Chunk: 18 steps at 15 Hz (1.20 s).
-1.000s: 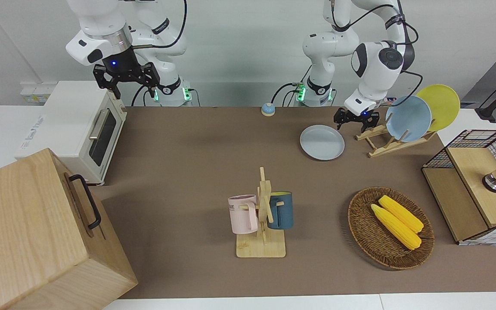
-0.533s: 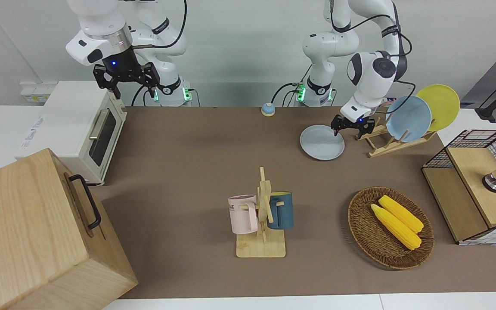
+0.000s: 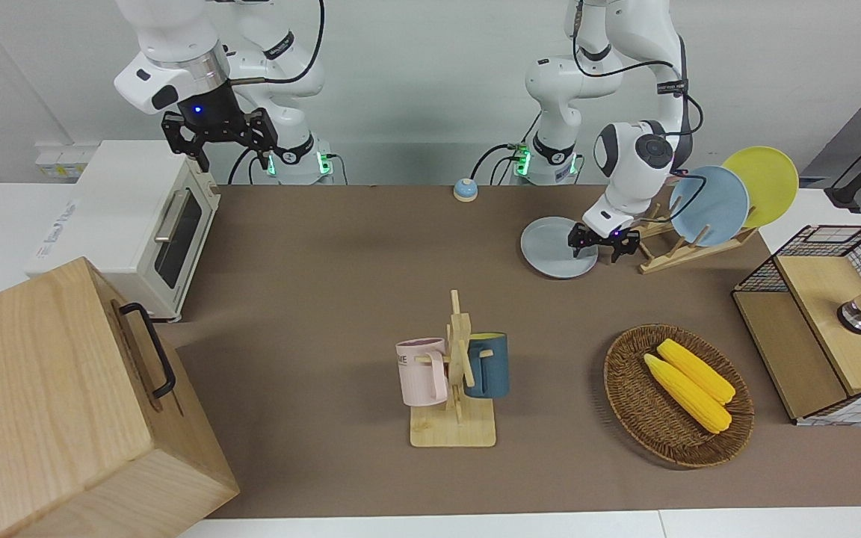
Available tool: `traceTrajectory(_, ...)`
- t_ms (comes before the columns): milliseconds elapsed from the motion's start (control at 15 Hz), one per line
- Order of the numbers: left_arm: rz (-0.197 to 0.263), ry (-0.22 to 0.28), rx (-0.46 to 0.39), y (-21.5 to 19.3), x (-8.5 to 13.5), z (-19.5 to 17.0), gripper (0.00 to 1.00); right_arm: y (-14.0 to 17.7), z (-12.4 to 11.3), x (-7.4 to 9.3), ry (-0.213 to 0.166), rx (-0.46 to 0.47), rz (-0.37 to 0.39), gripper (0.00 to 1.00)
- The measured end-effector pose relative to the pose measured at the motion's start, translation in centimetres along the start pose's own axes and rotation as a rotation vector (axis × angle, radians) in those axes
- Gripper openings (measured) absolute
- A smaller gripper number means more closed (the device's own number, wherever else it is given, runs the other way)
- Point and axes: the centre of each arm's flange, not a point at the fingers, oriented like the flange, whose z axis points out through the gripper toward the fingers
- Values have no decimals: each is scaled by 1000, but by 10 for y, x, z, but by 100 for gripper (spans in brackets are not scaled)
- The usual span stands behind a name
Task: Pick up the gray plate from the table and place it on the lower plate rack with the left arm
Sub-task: 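Move the left gripper toward the gray plate's rim nearest the arm, then close the left gripper on the gray plate's rim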
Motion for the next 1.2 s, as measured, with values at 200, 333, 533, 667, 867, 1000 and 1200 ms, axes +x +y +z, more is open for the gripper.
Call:
traceTrajectory(200, 4, 0, 0, 2, 0, 0, 45, 0, 0, 0, 0, 0, 0, 99)
traceTrajectory(333, 16, -1, 1, 7, 1, 0, 26, 0, 0, 0, 0, 0, 0, 99)
traceTrajectory(533, 34, 1, 2, 13, 2, -2, 8, 0, 0, 0, 0, 0, 0, 99)
traceTrajectory(667, 38, 1, 2, 14, 2, -2, 8, 0, 0, 0, 0, 0, 0, 99)
traceTrajectory(867, 41, 0, 2, 15, 2, -3, 4, 0, 0, 0, 0, 0, 0, 99)
traceTrajectory(1000, 41, 1, 3, 15, 2, -4, 4, 0, 0, 0, 0, 0, 0, 99)
traceTrajectory(1200, 42, -8, 1, 16, 4, -8, 4, 0, 0, 0, 0, 0, 0, 99)
